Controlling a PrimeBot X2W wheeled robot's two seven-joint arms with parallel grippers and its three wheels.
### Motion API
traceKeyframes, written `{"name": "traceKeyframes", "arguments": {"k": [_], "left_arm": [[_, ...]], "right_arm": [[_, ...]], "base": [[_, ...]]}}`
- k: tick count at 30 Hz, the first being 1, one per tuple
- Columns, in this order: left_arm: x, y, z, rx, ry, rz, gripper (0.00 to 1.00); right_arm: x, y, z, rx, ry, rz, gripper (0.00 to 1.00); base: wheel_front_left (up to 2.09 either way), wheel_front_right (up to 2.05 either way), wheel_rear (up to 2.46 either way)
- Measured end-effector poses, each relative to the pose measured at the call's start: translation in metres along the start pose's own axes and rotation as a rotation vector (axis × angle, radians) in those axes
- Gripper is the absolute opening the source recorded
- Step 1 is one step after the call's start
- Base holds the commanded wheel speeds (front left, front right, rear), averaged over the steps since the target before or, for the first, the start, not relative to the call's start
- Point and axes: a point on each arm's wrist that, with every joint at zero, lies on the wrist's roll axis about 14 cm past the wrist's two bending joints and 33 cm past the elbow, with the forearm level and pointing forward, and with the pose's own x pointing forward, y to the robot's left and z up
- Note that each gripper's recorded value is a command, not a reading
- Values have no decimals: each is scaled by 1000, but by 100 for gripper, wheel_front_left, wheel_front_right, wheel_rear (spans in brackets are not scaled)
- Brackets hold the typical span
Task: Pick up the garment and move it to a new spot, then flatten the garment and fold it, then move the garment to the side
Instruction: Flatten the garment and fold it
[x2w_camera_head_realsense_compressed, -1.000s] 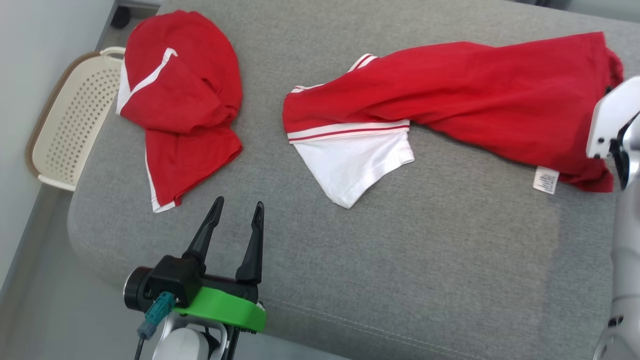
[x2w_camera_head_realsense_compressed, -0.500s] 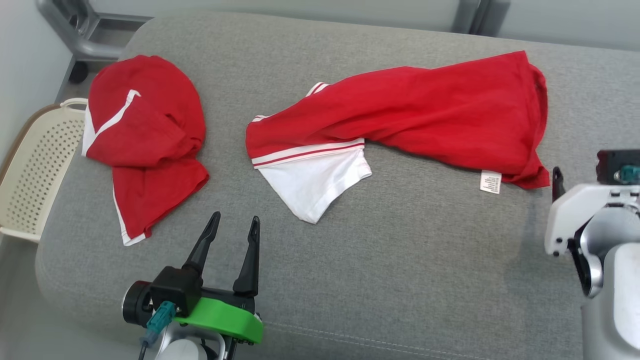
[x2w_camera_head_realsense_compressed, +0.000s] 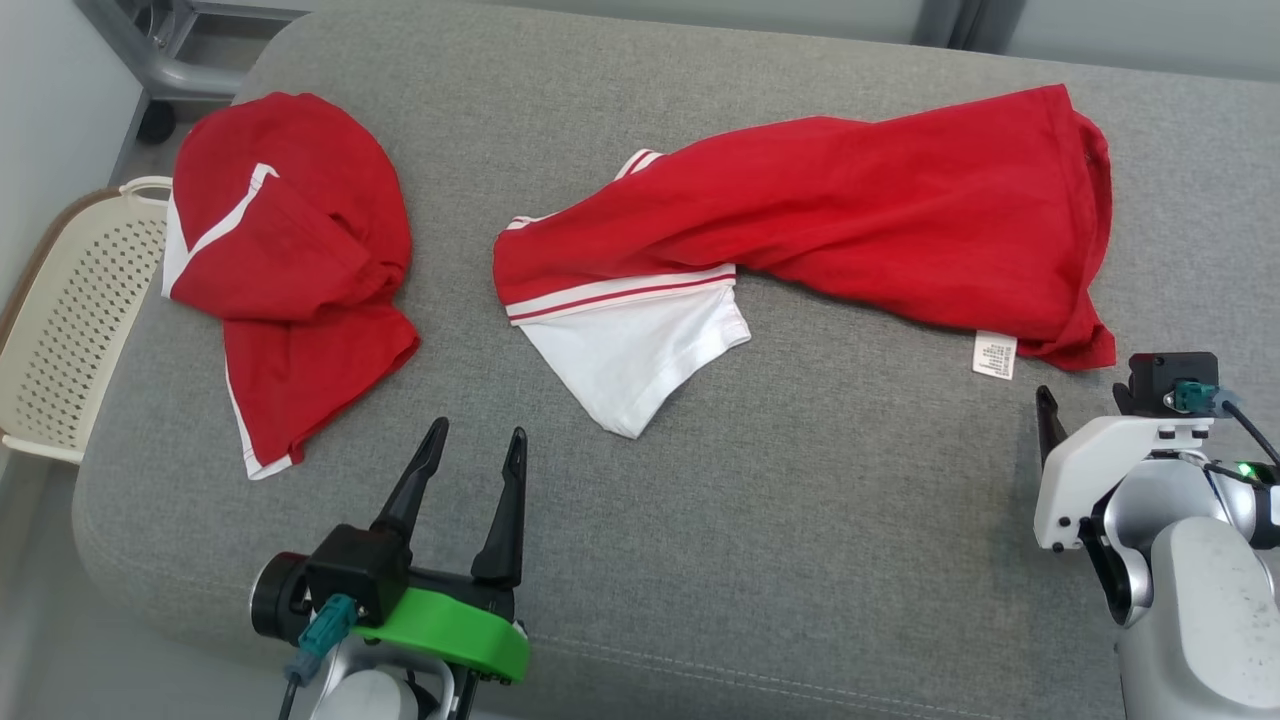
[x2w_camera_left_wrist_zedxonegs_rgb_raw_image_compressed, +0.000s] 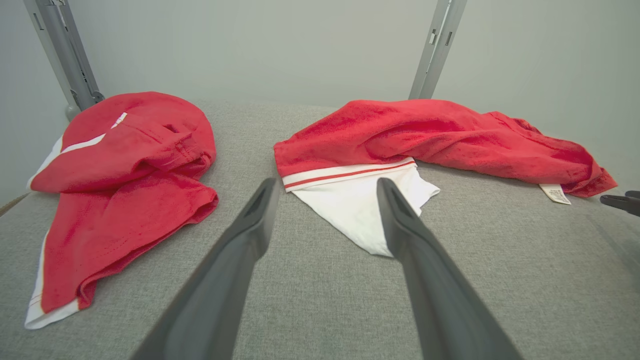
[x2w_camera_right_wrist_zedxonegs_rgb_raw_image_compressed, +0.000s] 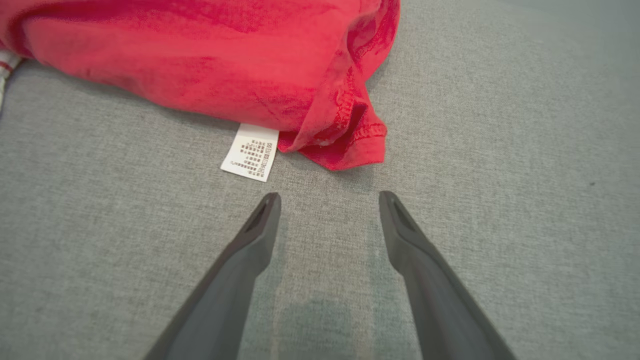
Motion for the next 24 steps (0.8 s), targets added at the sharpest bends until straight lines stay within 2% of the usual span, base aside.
{"name": "traceKeyframes", "arguments": {"k": [9, 24], "left_arm": [[1, 9, -5, -7, 16, 26, 100], [0, 11, -8, -20, 27, 41, 100]], "right_arm": [[25, 15, 1, 51, -29, 38, 100], [40, -2, 12, 41, -70, -22, 100]], "base": [[0, 0, 0], [0, 0, 0]]}}
